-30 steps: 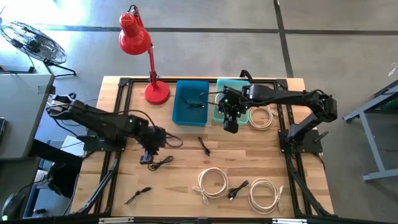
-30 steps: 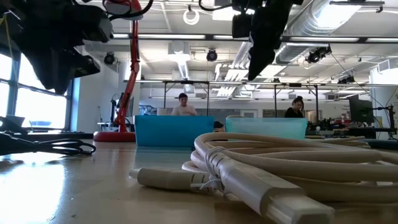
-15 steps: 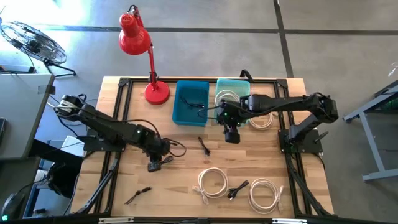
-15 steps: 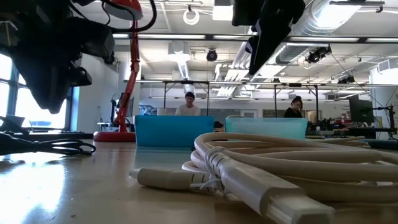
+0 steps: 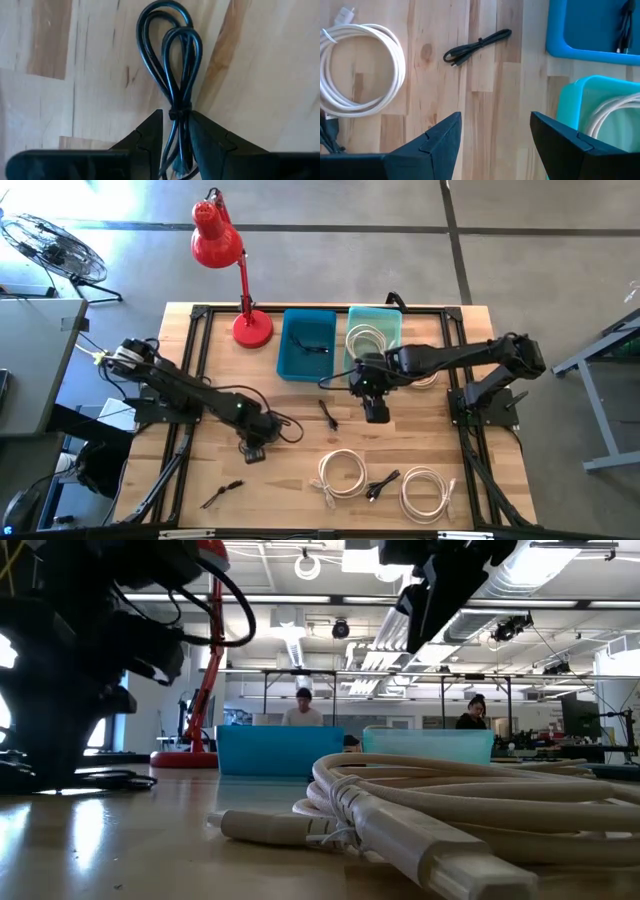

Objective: Pick & Place USB Port
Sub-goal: Put the black charger cable into the blue bin

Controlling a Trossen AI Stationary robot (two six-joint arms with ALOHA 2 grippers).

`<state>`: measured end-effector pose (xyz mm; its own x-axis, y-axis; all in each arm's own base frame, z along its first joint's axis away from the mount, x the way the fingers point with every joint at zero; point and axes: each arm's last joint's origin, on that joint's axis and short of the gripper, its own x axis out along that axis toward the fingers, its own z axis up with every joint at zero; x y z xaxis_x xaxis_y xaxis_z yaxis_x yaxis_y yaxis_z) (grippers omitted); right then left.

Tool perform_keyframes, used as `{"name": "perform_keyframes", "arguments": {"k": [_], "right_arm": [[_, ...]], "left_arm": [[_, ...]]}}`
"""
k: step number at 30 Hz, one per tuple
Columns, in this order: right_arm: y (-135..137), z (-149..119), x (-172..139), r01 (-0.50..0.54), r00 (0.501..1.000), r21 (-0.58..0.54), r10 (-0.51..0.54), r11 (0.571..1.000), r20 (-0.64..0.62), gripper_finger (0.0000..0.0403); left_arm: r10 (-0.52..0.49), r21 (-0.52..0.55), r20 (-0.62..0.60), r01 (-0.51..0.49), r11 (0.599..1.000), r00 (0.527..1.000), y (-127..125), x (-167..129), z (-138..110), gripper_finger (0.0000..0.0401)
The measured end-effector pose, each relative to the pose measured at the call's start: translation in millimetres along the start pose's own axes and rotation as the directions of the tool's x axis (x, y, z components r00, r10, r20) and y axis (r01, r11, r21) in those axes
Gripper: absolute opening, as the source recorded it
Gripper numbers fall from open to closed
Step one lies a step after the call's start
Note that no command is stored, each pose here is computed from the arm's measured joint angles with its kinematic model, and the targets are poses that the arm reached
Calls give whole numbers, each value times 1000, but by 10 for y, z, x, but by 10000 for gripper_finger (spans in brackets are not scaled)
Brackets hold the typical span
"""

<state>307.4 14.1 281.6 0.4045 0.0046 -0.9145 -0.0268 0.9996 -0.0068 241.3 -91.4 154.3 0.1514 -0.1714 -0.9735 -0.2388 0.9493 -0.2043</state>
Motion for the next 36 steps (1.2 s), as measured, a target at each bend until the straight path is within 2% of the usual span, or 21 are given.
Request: {"name": "perform_keyframes", "arguments": {"k": [16, 19, 22, 27, 29, 32, 36], "right_arm": [[60, 5, 0, -3, 1000, -4, 3, 1000, 6, 229], [60, 5, 0, -2, 1000, 10, 2, 1000, 6, 229], [66, 4, 0, -3, 1000, 11, 3, 1000, 5, 229], [102, -53, -1, -14, 999, 31, 15, 999, -52, 229], [119, -96, -6, -8, 995, 51, 13, 999, -96, 228], [153, -149, -15, 1, 989, 78, 11, 997, -148, 224], [233, -191, -24, -12, 982, 116, 34, 993, -186, 212]], "left_arm": [[0, 12, 18, 0, 1000, 1000, -17, 103, 52, 92], [11, 51, 16, -12, 999, 1000, -10, 105, 48, 73], [25, 81, 13, -26, 996, 1000, -2, 109, 45, 26], [45, 185, 66, -57, 981, 997, -10, 112, 74, 24], [76, 268, 158, -117, 956, 984, -33, 75, 141, 24], [124, 374, 319, -244, 895, 940, -42, -44, 306, 24], [-29, 562, 502, -300, 771, 864, -121, -291, 503, 24]]}}
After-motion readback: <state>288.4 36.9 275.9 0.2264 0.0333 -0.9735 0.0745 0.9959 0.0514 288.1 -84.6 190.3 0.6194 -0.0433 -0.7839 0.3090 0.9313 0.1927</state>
